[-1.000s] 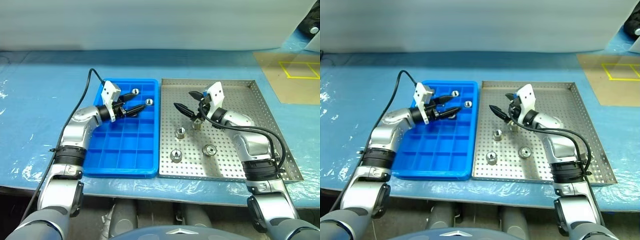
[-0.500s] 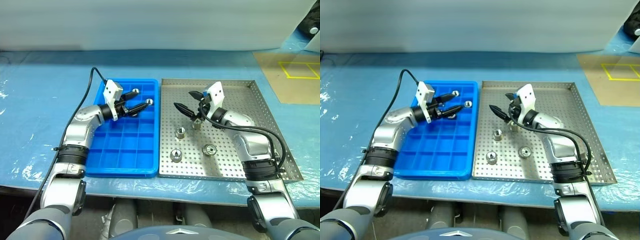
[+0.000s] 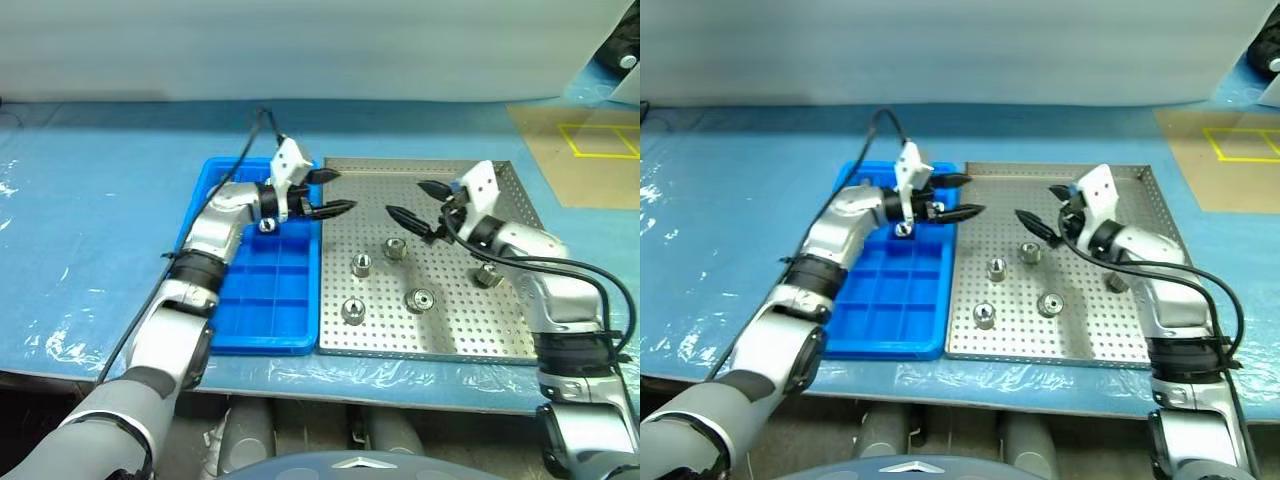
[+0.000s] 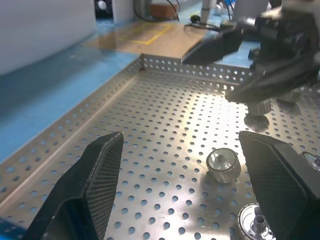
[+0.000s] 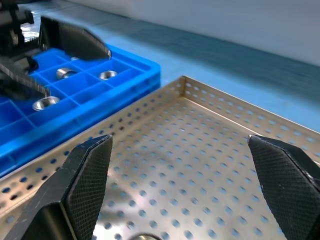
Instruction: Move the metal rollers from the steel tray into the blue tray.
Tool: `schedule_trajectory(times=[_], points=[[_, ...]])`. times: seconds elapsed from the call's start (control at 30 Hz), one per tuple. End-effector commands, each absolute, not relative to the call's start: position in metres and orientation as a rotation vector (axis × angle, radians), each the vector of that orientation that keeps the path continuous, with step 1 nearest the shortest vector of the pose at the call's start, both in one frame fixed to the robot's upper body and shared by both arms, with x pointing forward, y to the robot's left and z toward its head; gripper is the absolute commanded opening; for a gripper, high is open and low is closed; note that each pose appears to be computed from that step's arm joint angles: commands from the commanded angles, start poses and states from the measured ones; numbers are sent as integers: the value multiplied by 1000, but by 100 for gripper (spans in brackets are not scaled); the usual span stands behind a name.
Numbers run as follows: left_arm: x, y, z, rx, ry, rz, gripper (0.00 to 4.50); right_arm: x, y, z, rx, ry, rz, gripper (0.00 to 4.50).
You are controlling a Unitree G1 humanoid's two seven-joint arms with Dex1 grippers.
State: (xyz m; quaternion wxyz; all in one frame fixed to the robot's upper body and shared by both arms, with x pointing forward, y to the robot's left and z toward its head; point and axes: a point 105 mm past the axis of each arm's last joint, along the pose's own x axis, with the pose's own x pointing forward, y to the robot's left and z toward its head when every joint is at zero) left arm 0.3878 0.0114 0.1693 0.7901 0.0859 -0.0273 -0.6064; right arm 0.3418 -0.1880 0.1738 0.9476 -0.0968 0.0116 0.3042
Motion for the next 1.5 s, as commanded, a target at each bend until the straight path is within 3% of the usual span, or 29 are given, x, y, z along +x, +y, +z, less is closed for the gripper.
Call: schedule_trajectory(times=[0.03,0.27,0.5,1.07,1.3,1.4,1.5], points=[[393,-10,175,240,-70,-1330,387,329,-200,194,-213,-44,556,446],[388,-47,166,258,4,-1388,387,309,-208,185,-201,-37,458,446],[374,-51,134,395,137,-1501,387,300,-223,184,-208,-47,337,446],[378,-56,88,448,314,-1325,387,302,-249,188,-273,-73,171,446],[378,-56,84,440,313,-1306,387,302,-249,187,-271,-77,160,446],[377,-55,85,427,306,-1319,327,303,-249,187,-271,-77,162,450],[380,-53,84,456,302,-1298,227,303,-248,186,-273,-75,164,450]])
